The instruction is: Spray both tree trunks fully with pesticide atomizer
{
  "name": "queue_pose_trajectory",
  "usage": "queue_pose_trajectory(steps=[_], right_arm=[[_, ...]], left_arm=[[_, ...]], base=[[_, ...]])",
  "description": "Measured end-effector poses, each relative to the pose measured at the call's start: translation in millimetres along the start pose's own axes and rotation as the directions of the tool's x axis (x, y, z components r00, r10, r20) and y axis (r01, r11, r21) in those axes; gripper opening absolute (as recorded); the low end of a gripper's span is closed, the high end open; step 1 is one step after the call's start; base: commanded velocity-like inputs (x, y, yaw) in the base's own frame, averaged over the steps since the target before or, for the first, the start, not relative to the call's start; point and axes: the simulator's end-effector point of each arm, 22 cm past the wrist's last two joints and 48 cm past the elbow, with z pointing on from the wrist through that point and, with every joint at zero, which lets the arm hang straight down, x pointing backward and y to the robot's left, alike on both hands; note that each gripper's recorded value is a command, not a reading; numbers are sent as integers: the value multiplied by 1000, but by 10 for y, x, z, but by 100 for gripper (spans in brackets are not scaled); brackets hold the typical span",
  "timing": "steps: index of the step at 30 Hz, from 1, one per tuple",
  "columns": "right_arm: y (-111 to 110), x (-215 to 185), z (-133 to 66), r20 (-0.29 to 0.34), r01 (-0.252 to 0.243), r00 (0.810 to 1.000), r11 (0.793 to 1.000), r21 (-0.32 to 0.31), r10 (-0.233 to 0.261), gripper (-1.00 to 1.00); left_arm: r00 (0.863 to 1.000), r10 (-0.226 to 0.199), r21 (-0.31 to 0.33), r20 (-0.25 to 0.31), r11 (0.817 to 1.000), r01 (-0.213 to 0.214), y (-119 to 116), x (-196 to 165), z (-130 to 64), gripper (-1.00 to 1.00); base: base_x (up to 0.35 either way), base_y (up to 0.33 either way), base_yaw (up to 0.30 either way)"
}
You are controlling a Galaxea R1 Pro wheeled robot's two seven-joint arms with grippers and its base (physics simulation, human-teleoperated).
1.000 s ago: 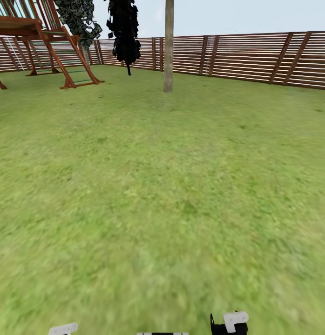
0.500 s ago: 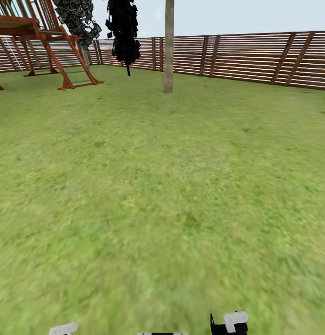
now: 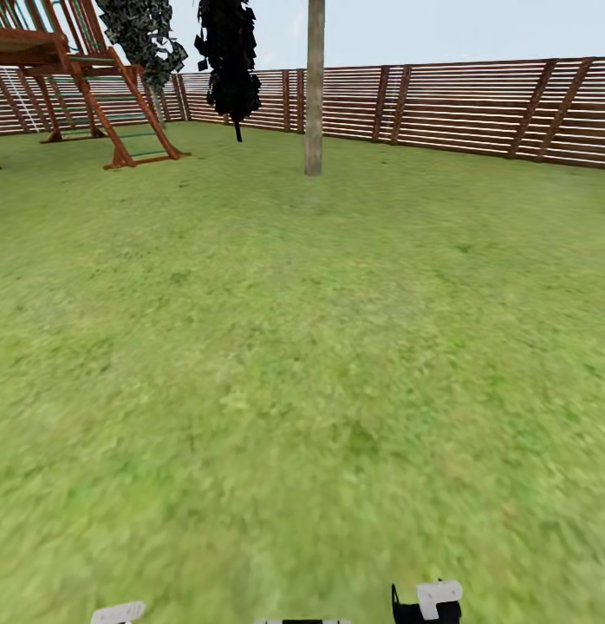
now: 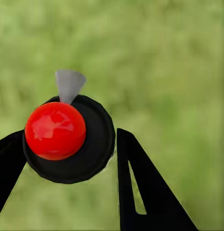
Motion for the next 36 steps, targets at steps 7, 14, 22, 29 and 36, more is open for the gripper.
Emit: queue_pose_trajectory(steps=[7, 14, 22, 29, 36], right_arm=[[3, 0, 0, 0, 0, 1000, 1000, -1, 0, 100], [8, -2, -1, 0, 0, 1000, 1000, -1, 0, 100], [12, 9, -2, -3, 2, 1000, 1000, -6, -2, 100], [-58, 21, 4, -4, 5, 1000, 1000, 6, -5, 100], [-97, 28, 7, -4, 9, 1000, 1000, 10, -9, 100]], left_arm=[[1000, 0, 0, 0, 1000, 0, 1, 4, -1, -100], [1000, 0, 0, -1, 1000, 0, 1, 4, -1, -100], [1000, 0, 0, 1, 1000, 0, 1, 2, -1, -100], [1000, 1, 1, 1, 1000, -1, -2, 1, -1, -100], [1000, 2, 2, 0, 1000, -2, -10, 3, -1, -100]], base=[[341, 0, -79], [341, 0, -173], [341, 0, -5], [341, 0, 0], [341, 0, 0]])
